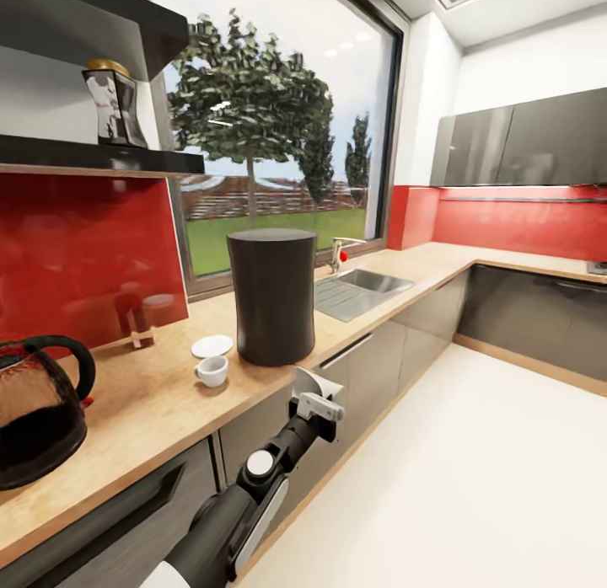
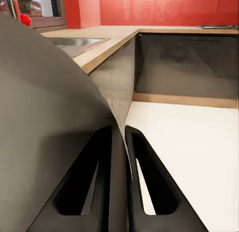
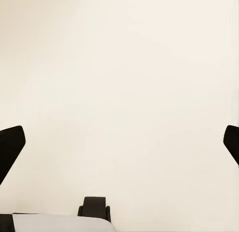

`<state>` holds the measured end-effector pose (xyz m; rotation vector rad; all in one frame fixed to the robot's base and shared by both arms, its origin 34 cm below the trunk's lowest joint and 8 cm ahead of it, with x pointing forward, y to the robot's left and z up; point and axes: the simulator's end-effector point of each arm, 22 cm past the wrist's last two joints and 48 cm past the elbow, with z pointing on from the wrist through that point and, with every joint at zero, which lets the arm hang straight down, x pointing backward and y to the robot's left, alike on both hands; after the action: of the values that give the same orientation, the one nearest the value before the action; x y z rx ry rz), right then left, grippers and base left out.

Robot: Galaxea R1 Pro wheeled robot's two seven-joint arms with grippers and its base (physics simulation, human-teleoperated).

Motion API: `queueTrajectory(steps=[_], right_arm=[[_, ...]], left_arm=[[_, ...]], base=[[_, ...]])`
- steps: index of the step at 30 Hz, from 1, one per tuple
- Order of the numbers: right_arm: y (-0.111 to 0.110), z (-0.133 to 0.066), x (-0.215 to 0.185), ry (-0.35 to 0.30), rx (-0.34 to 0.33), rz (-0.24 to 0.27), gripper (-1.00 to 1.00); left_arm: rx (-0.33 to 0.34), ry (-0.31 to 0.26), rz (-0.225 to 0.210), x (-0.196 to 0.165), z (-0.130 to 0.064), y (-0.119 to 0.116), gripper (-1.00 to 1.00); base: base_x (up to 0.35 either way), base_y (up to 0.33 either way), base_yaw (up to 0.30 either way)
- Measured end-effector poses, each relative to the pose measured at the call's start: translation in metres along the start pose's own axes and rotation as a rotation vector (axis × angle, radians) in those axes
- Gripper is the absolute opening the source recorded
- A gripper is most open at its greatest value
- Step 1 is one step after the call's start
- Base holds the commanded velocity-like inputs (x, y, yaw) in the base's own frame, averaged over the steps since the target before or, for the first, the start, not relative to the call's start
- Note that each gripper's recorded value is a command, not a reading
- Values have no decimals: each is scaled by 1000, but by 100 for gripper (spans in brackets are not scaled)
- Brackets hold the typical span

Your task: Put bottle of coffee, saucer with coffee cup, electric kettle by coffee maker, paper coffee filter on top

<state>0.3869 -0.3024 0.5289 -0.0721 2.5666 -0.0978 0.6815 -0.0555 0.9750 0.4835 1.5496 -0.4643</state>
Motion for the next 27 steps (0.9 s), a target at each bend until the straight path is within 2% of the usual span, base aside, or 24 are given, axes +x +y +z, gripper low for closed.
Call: queueTrajectory(steps=[13,27], right_arm=[[0,0,0,0,0,0,100],[-2,0,0,0,2,-5,100]], left_arm=[[5,1,3,0,0,-2,-100],[5,1,2,0,0,-3,-100]], base=[[0,0,-262],[0,0,-25]])
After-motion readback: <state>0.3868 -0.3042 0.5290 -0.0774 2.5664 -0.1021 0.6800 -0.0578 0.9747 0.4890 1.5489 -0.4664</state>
